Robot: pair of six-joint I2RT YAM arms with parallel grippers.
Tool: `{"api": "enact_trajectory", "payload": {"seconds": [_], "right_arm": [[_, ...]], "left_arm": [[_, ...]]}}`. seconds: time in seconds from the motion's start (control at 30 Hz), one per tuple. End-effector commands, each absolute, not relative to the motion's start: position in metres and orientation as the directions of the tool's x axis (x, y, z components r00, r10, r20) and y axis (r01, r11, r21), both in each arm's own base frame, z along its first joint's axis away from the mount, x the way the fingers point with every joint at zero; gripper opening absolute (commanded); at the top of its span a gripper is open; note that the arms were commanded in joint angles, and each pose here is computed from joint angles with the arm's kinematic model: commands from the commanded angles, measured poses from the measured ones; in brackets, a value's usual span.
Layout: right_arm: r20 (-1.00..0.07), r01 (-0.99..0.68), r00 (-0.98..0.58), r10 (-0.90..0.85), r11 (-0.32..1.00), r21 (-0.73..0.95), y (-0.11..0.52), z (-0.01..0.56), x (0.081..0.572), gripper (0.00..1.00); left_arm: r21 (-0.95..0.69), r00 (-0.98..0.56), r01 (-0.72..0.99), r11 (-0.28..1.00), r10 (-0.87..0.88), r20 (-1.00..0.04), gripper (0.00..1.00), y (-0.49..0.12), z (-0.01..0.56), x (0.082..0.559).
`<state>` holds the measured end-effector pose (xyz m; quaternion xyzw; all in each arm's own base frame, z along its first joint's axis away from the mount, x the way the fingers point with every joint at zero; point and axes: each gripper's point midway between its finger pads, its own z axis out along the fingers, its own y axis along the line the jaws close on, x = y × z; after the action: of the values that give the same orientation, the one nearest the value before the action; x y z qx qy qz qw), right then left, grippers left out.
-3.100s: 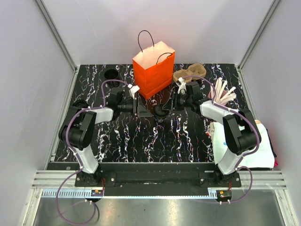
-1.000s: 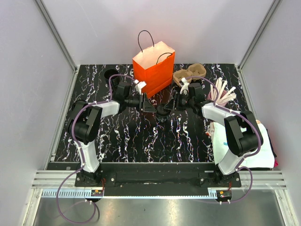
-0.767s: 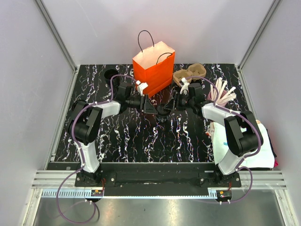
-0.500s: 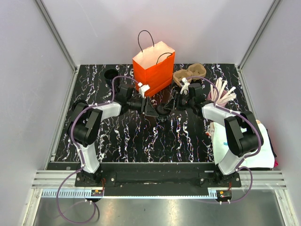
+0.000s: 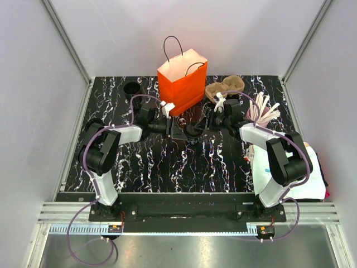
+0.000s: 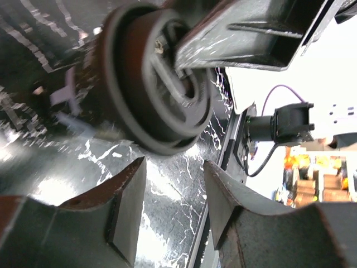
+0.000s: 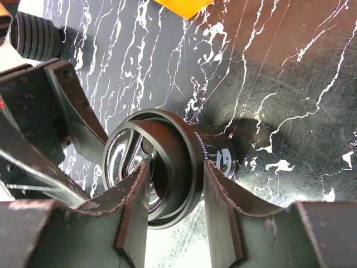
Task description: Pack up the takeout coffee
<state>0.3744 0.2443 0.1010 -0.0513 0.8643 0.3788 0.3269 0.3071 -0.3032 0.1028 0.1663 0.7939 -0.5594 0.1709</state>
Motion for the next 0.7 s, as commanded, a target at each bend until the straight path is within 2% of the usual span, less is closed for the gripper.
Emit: {"api": "enact_trajectory", "payload": {"seconds": [0.0, 0.67], "right_arm": [[-0.551, -0.204, -0.823, 0.142, 0.831, 0.518, 0.209, 0.052, 0.363, 0.0], [-0.55, -0.19, -0.82, 0.16, 0.83, 0.525, 0.208, 0.053, 0.363, 0.0]], "left_arm": [[-0.807, -0.842, 0.506, 0.302, -0.027, -0.538, 0.5, -0.297, 0.136, 0.326], [-0.833, -0.877, 0.427, 0.351, -0.066, -0.477, 0.51, -0.306, 0.116, 0.334]]}}
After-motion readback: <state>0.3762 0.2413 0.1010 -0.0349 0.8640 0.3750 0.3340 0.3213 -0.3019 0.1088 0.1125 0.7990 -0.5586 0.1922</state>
